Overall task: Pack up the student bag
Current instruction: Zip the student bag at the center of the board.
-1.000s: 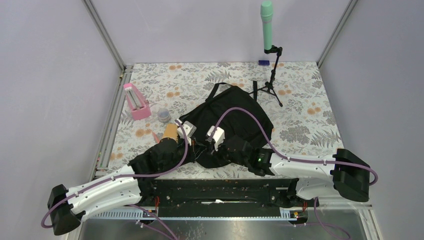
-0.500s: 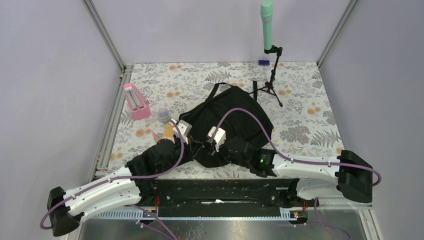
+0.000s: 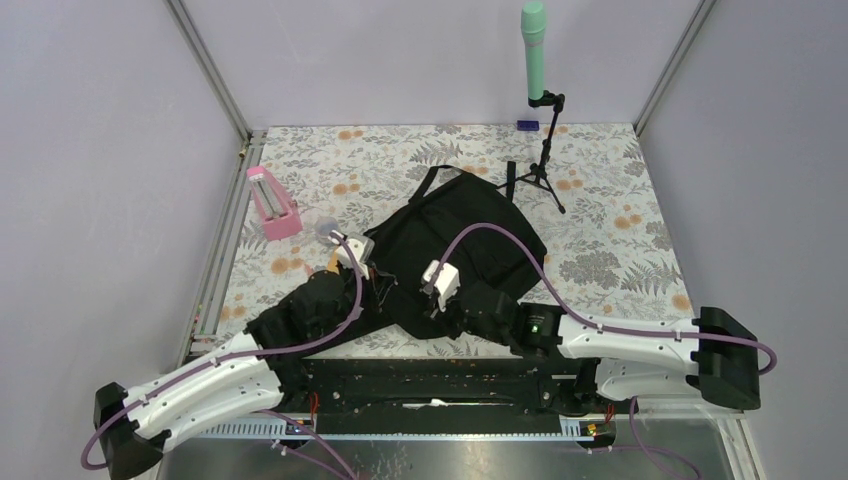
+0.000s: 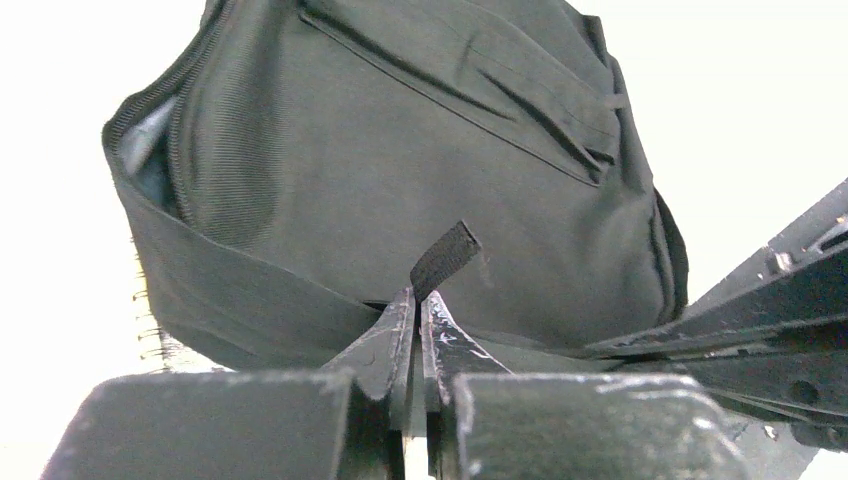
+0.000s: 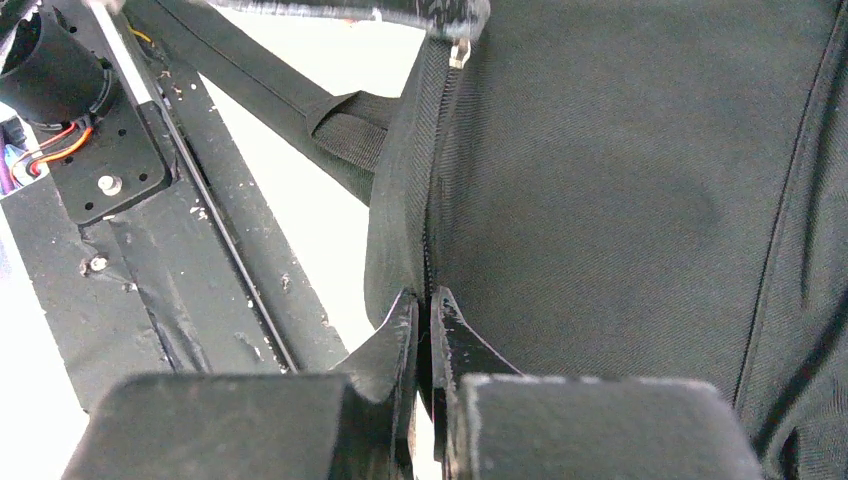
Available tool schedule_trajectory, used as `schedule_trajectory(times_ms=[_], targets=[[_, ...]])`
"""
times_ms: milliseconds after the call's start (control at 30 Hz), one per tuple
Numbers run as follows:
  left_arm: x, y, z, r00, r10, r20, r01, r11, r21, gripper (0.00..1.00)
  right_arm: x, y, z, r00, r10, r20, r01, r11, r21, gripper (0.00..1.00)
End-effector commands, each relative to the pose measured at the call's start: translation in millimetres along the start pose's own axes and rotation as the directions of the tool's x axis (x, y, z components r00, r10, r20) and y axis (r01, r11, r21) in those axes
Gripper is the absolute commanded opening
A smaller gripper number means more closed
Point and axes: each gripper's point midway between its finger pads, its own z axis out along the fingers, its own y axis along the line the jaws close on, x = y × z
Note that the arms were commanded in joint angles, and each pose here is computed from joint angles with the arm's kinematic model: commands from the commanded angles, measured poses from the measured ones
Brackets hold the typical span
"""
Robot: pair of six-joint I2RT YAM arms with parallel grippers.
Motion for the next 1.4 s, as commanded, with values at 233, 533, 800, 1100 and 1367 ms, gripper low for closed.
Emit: schedule_trajectory(times_ms=[233,533,800,1100,1367], targets=[[-66.5,27.2,-5.1,0.987,-0.019,0.160,0.037,0.993,-0.110,0.00,19.1,-5.9,-25.5,0.999,0.018,-0.051,-0.016,0.999,0.042,0.00],[-80.5,45.9,-3.1,0.989,-0.009,0.145,0.032,0.987,-0.159,0.00,25.5,-15.8,-39.7,0.997,0.017,-0.080,-0.011,0.996,0.084,0.00],[-89.6,40.1,6.0,0.997,-0.031,0.070,0.039,0.992,-0.118,0.00,18.9,-25.6,-54.0,0.999,0.026,-0.046,-0.020,0.992,0.123,0.00],[-103.8,31.4,17.2,0.997,0.066,-0.041,-0.068,0.996,-0.057,0.00,6.6,-25.5,-66.3,1.000,0.019,0.000,-0.019,0.994,0.104,0.00],[-119.7,41.2,32.3,0.991,0.094,-0.092,-0.099,0.994,-0.054,0.00,5.1,-24.0,-79.8,0.999,0.036,0.027,-0.038,0.996,0.078,0.00]])
